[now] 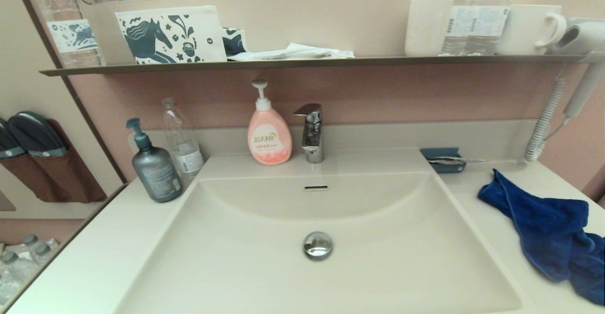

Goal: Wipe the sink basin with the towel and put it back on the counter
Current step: Pick up the cloth

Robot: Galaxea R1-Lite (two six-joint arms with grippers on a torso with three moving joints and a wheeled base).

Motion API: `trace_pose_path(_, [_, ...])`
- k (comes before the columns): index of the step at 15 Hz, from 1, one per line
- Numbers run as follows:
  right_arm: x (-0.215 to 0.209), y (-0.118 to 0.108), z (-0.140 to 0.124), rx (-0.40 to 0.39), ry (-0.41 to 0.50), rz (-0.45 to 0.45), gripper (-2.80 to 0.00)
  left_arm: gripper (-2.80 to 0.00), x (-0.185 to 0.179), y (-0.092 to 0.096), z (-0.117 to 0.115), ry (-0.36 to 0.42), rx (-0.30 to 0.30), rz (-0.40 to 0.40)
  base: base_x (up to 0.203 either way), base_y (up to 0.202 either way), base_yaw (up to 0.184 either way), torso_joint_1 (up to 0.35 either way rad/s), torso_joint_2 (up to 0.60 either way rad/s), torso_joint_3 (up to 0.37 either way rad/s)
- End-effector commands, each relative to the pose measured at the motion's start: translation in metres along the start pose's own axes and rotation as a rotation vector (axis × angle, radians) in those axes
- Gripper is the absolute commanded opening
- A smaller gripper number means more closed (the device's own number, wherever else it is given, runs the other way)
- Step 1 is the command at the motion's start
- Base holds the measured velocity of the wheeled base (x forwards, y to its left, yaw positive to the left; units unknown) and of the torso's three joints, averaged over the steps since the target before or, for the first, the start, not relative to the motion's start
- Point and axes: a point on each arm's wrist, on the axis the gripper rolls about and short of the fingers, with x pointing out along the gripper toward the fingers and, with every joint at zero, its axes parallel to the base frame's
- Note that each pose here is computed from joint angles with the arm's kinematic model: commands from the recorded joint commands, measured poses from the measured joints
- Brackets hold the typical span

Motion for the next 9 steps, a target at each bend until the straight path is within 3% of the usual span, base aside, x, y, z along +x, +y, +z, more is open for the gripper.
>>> trace_pose_path(1, [0.0, 0.0, 0.0, -0.003, 0.001, 0.001, -2.8, -2.8, 0.0, 0.0, 0.0, 0.001, 0.0, 0.0, 0.0, 0.0, 0.0, 0.0, 0.0, 0.0])
trace_pose_path(6, [-0.002, 0.0, 0.0, -0.006, 0.036, -0.003, -2.8, -2.8, 0.0, 0.0, 0.0, 0.001, 0.0, 0.0, 0.0, 0.0, 0.0, 0.0, 0.0, 0.0])
trace_pose_path(9, [-0.005, 0.0, 0.02, -0.017, 0.052, -0.006, -2.8, -2.8, 0.0, 0.0, 0.0, 0.001, 0.0, 0.0, 0.0, 0.0, 0.0, 0.0, 0.0, 0.0])
